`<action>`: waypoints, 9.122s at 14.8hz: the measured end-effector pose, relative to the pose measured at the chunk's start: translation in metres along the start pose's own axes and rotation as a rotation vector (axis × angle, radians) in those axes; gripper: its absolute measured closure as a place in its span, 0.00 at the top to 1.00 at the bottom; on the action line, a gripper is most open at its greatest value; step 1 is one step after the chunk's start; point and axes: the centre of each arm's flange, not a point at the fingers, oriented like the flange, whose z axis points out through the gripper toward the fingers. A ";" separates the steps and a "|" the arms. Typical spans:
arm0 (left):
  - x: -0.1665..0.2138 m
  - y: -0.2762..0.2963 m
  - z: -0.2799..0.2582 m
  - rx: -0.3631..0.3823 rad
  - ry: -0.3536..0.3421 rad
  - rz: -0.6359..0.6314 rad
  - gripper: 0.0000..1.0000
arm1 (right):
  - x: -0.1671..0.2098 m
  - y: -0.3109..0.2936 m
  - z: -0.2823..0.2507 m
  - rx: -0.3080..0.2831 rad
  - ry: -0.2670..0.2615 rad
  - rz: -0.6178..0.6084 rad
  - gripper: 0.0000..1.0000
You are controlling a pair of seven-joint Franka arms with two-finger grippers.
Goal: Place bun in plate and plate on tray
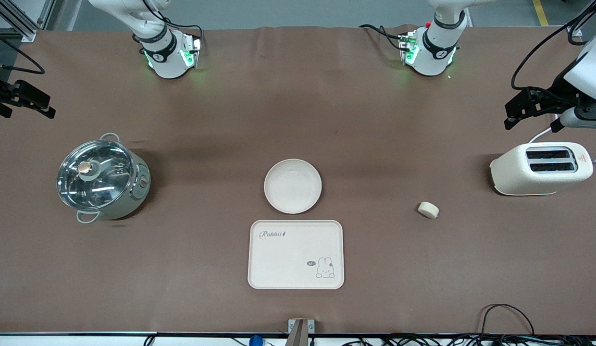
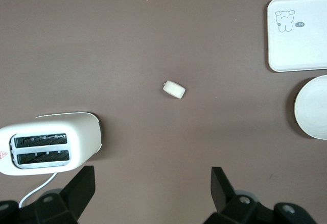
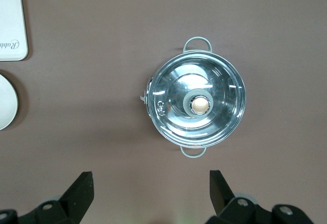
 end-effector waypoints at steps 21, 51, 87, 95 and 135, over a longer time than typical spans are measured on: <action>0.055 0.012 0.396 -0.079 -0.005 -0.391 1.00 | 0.043 -0.091 0.142 0.184 0.015 -0.073 1.00; -0.010 0.396 0.398 -0.193 -0.136 -0.470 0.07 | 0.034 -0.368 0.467 0.301 -0.048 0.030 0.65; 0.002 -0.017 -0.017 0.085 -0.029 -0.164 1.00 | 0.157 -0.388 0.437 0.503 0.009 0.289 0.04; -0.010 -0.018 -0.016 0.084 -0.042 -0.150 1.00 | 0.183 -0.379 0.453 0.482 0.018 0.273 0.04; 0.012 -0.001 0.021 0.026 -0.072 -0.123 1.00 | 0.090 -0.147 0.074 0.150 -0.073 0.044 1.00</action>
